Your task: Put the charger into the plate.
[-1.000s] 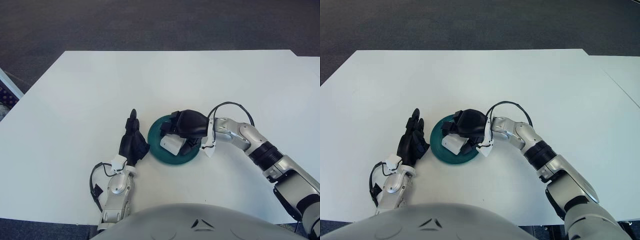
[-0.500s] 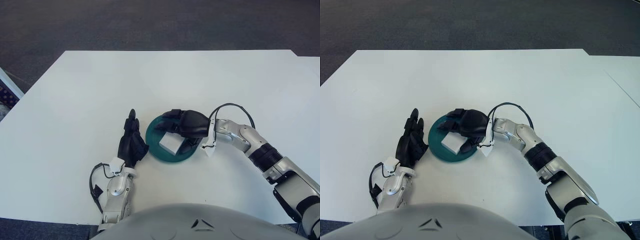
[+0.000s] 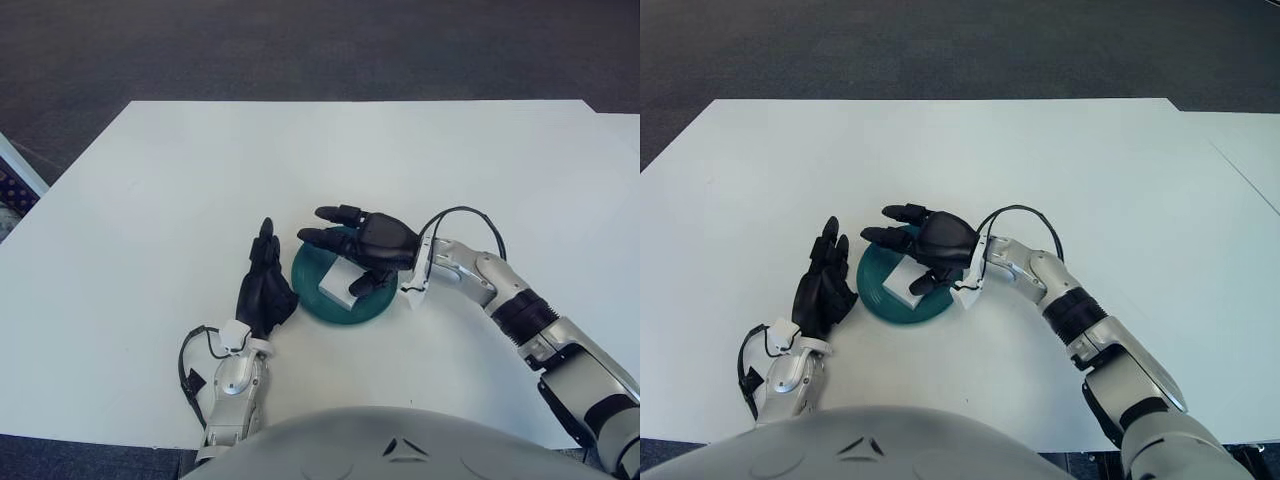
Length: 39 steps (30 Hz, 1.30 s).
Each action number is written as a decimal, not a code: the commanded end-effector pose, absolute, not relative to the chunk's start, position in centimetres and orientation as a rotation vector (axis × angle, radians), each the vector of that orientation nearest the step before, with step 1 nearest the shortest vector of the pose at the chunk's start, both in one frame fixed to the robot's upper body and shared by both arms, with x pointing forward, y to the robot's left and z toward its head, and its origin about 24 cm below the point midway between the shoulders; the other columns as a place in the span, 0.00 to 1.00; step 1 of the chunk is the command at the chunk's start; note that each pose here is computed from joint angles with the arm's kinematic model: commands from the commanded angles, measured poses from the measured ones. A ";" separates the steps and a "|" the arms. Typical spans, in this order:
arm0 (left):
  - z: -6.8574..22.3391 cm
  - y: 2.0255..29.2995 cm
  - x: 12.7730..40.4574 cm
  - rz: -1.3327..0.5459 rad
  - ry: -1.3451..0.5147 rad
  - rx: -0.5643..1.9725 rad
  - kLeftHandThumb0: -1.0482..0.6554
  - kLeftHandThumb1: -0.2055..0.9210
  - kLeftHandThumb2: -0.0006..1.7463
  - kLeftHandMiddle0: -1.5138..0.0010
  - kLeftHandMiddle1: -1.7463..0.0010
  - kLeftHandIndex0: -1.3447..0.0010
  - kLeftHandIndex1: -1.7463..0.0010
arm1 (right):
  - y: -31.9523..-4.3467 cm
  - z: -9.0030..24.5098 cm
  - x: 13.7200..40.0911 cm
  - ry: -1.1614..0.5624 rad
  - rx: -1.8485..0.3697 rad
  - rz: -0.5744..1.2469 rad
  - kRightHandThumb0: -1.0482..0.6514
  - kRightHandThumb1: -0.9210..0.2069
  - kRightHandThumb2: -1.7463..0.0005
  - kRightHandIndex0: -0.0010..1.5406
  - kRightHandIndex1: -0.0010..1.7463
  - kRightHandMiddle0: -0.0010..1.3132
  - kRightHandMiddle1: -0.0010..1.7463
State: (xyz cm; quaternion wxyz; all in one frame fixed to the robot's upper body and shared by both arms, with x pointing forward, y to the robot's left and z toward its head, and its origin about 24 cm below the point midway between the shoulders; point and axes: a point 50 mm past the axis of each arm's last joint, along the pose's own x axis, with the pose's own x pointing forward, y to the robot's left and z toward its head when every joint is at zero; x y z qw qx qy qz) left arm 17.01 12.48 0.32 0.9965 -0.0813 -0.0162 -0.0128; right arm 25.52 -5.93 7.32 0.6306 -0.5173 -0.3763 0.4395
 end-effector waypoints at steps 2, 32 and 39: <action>-0.9 12.6 16.2 -0.036 0.043 -0.186 0.01 1.00 0.65 0.98 1.00 1.00 0.98 | -7.0 10.6 28.0 -0.786 -1.056 0.909 0.00 0.00 0.41 0.00 0.00 0.01 0.00; -1.9 13.6 15.5 0.109 0.080 -0.256 0.00 1.00 0.61 1.00 1.00 0.98 0.97 | -16.2 2.2 28.3 0.083 0.286 0.261 0.00 0.00 0.49 0.06 0.00 0.01 0.26; -1.5 14.0 15.0 0.130 0.068 -0.253 0.00 1.00 0.60 0.99 1.00 0.98 0.97 | -16.4 0.8 27.2 0.119 0.230 0.307 0.00 0.00 0.49 0.08 0.01 0.00 0.30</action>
